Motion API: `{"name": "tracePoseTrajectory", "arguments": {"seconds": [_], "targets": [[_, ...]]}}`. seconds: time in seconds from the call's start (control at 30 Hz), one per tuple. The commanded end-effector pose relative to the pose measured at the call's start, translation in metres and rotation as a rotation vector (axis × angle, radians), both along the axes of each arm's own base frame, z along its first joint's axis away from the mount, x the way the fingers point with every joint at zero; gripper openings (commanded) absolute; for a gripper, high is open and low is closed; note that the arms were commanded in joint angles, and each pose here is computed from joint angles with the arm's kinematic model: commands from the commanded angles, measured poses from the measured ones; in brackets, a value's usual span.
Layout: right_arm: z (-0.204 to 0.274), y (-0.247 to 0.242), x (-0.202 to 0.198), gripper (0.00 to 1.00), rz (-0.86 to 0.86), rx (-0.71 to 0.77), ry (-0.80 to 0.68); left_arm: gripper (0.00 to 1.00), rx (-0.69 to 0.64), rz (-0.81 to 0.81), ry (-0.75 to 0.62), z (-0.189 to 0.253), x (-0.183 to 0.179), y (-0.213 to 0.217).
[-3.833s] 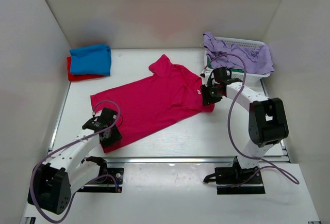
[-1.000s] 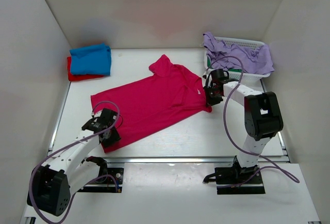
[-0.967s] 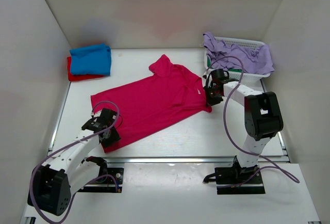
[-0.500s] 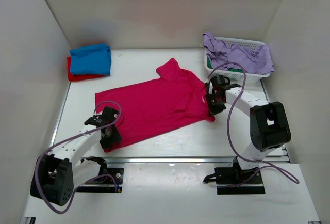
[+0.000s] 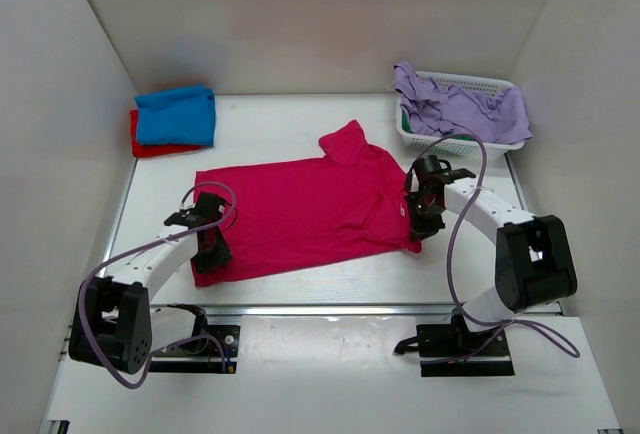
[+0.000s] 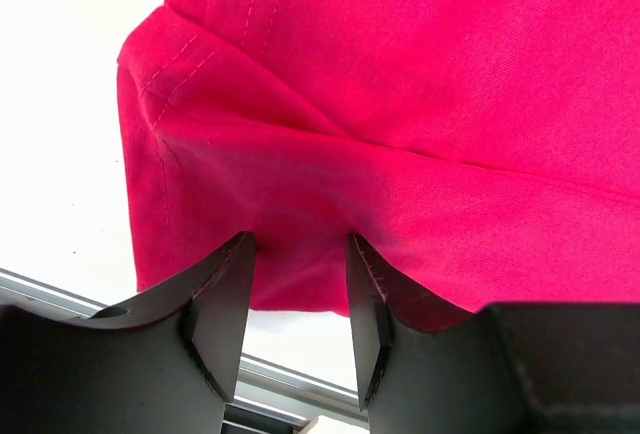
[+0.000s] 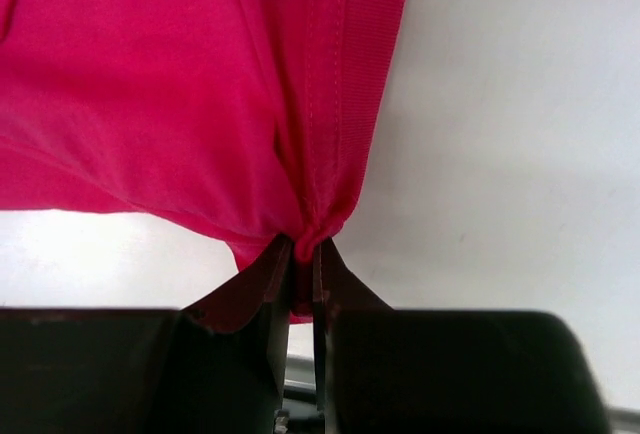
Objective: Fold and stack the t-shirts
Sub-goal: Fold the flattened tshirt in 1/3 of the way, then grap the side of the flattened tshirt furthest away from the robot with both arms
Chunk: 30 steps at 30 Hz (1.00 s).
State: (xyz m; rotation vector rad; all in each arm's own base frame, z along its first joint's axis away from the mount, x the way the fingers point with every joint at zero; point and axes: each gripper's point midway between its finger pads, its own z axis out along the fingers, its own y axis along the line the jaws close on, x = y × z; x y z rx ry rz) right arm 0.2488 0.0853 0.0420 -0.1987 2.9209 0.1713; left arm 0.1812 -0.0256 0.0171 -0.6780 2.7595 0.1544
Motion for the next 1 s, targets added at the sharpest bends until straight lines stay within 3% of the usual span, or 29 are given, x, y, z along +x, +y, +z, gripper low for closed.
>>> {"name": "tracePoseTrajectory", "arguments": {"seconds": [0.0,0.2,0.3,0.37,0.5,0.63,0.8,0.97], "targets": [[0.01,0.003,-0.029,0.0,-0.048,0.015,0.054,0.52,-0.014,-0.007,-0.039,0.004,0.006,0.0],[0.009,0.005,-0.066,0.0,-0.081,-0.016,0.139,0.52,-0.045,-0.034,-0.049,0.011,0.001,-0.007],[0.01,0.002,-0.077,0.0,-0.114,-0.032,0.152,0.58,-0.065,-0.036,-0.079,0.021,0.001,-0.008],[0.015,-0.004,-0.079,0.08,-0.14,-0.059,0.141,0.62,-0.072,-0.033,-0.122,0.034,0.009,-0.006],[0.052,-0.015,-0.046,0.37,-0.172,-0.096,0.019,0.65,-0.087,-0.011,-0.267,0.083,0.05,0.003],[0.106,-0.012,0.013,0.55,-0.147,-0.107,-0.158,0.66,-0.033,-0.034,-0.408,0.132,0.109,0.007],[0.136,0.003,0.089,0.52,-0.124,-0.086,-0.318,0.57,0.024,-0.041,-0.407,0.122,0.185,0.023],[0.143,0.018,0.119,0.51,-0.097,-0.118,-0.359,0.54,0.088,-0.039,-0.315,0.083,0.228,0.039]]}}
